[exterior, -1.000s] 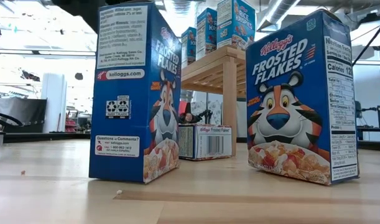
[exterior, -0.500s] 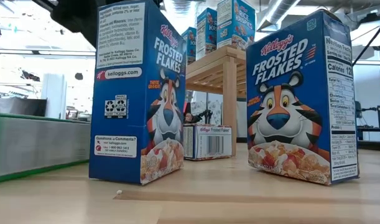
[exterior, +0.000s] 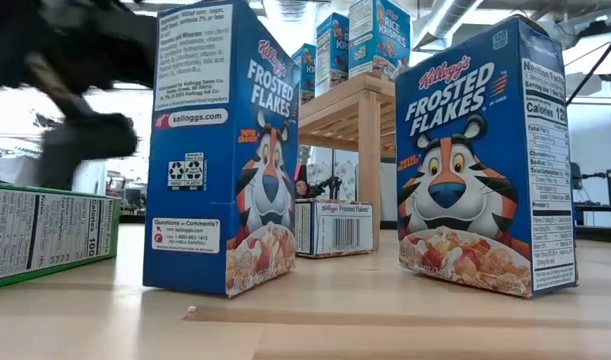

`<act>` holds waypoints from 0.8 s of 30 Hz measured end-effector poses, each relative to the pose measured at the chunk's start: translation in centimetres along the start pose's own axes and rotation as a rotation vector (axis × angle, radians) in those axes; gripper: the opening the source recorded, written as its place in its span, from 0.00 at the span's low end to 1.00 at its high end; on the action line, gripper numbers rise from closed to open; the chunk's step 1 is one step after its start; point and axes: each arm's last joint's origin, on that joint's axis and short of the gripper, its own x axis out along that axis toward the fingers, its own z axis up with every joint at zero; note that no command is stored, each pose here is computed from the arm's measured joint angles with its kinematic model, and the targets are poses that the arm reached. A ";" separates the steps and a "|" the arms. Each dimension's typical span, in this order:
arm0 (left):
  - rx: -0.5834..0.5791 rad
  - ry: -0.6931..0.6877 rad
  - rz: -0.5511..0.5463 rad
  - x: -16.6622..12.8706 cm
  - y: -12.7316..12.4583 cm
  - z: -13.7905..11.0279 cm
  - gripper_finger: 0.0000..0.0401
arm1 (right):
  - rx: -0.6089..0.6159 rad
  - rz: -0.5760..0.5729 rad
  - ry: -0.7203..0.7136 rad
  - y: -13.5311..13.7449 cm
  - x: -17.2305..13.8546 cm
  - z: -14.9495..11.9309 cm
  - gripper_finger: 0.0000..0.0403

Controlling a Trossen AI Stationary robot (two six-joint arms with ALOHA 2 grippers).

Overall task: Stack cereal on shelf
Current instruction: Put the green cereal box aligned with the other green cereal boxes on the shelf

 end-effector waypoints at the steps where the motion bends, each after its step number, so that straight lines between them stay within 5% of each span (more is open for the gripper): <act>1: -0.030 -0.010 0.024 -0.1 -0.6 -0.7 0.80 | -0.001 -0.001 0.007 0.1 0.1 -0.1 0.54; 9: -0.203 -0.488 0.302 -3.6 -4.9 -3.4 0.63 | -0.004 0.012 -0.020 0.6 1.1 0.3 0.54; 15: -0.280 -0.677 0.299 -2.7 -7.0 -4.4 0.34 | 0.000 0.020 -0.051 0.7 1.1 0.6 0.54; 20: -0.175 -0.768 0.273 -0.5 -8.8 -4.0 0.08 | 0.020 0.022 -0.054 0.7 1.1 0.6 0.54; 24: -0.238 -0.763 0.285 1.0 -8.8 -4.4 0.01 | 0.028 0.023 -0.054 0.8 1.1 0.6 0.54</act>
